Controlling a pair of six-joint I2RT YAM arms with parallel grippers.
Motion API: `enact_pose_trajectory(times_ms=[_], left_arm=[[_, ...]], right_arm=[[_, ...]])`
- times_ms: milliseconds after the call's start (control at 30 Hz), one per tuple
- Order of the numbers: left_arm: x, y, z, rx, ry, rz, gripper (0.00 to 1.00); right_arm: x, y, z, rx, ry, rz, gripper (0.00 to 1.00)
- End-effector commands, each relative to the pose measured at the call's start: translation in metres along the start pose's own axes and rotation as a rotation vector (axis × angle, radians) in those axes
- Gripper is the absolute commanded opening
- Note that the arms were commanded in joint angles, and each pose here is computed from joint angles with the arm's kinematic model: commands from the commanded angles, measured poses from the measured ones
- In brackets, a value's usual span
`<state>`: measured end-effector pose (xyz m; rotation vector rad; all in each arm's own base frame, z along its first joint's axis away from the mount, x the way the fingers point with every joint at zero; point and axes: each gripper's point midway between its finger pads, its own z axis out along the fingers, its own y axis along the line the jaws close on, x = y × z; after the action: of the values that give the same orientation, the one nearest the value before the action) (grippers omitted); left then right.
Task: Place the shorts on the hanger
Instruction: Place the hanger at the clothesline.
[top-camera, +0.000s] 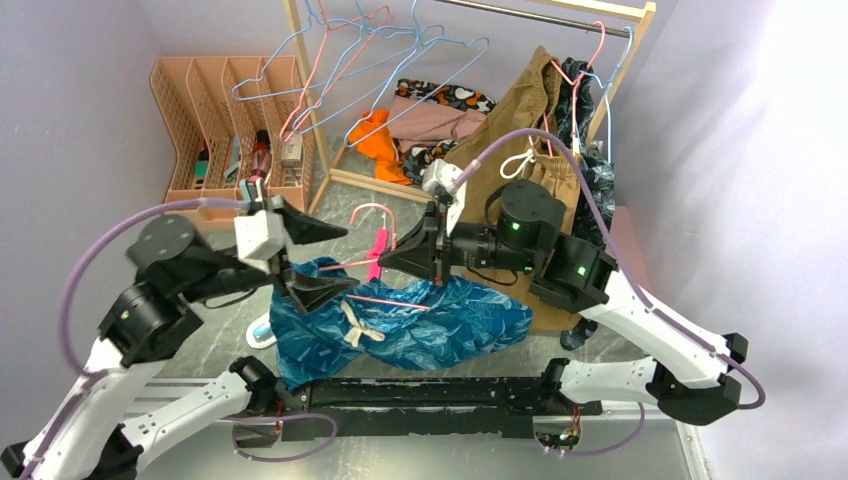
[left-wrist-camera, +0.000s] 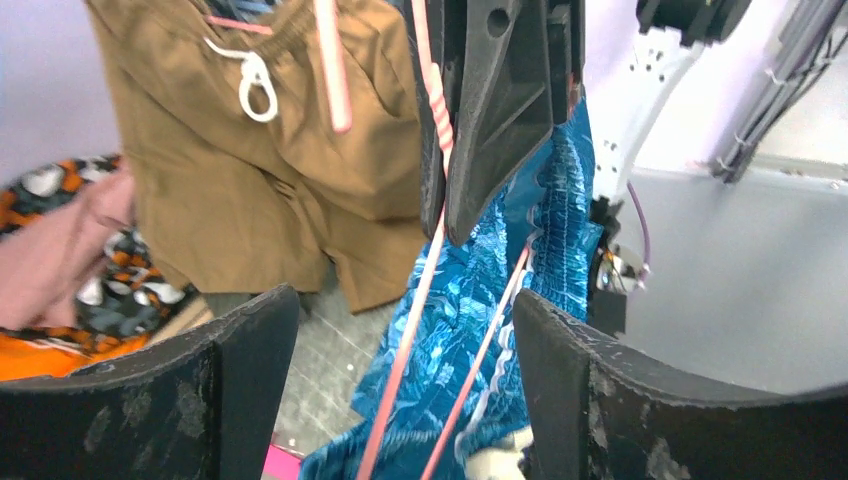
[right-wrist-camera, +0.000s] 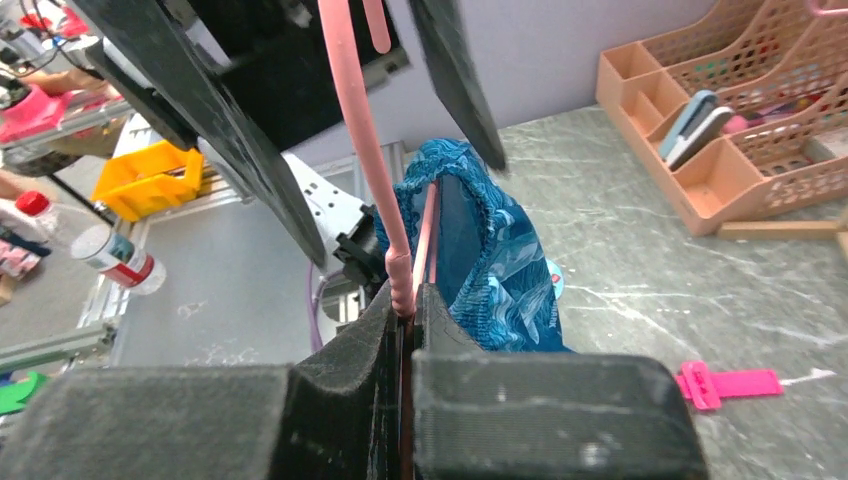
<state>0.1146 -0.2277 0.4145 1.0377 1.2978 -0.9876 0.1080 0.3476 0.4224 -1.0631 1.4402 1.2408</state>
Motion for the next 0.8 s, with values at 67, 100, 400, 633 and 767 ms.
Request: enact_pose_trajectory(times_ms=[67,100,400,633,767], left_arm=[[-0.067,0.001,-0.050,-0.194,-0.216,0.031,0.80],[-0.070,0.002,-0.055,-0.221,-0.224,0.003,0.78],[-0.011,0.041,-0.053,-0.504,-0.041,-0.459,0.71],[0.007,0.048,-0.038,-0.526,-0.005,-0.575,0.72],[0.025,0.061,-0.032,-0.587,0.070,-0.602,0.71]], right_arm=[[-0.027,-0.008,-0.034,0.128,-0.107,-0.072,0.00],[-0.028,-0.010,-0.036,0.144,-0.113,-0.072,0.00],[-0.034,-0.035,-0.045,0.300,-0.165,-0.050,0.00],[-0.032,-0.040,-0.039,0.314,-0.152,-0.036,0.00],[-0.031,-0.042,-0.035,0.314,-0.147,-0.034,0.00]])
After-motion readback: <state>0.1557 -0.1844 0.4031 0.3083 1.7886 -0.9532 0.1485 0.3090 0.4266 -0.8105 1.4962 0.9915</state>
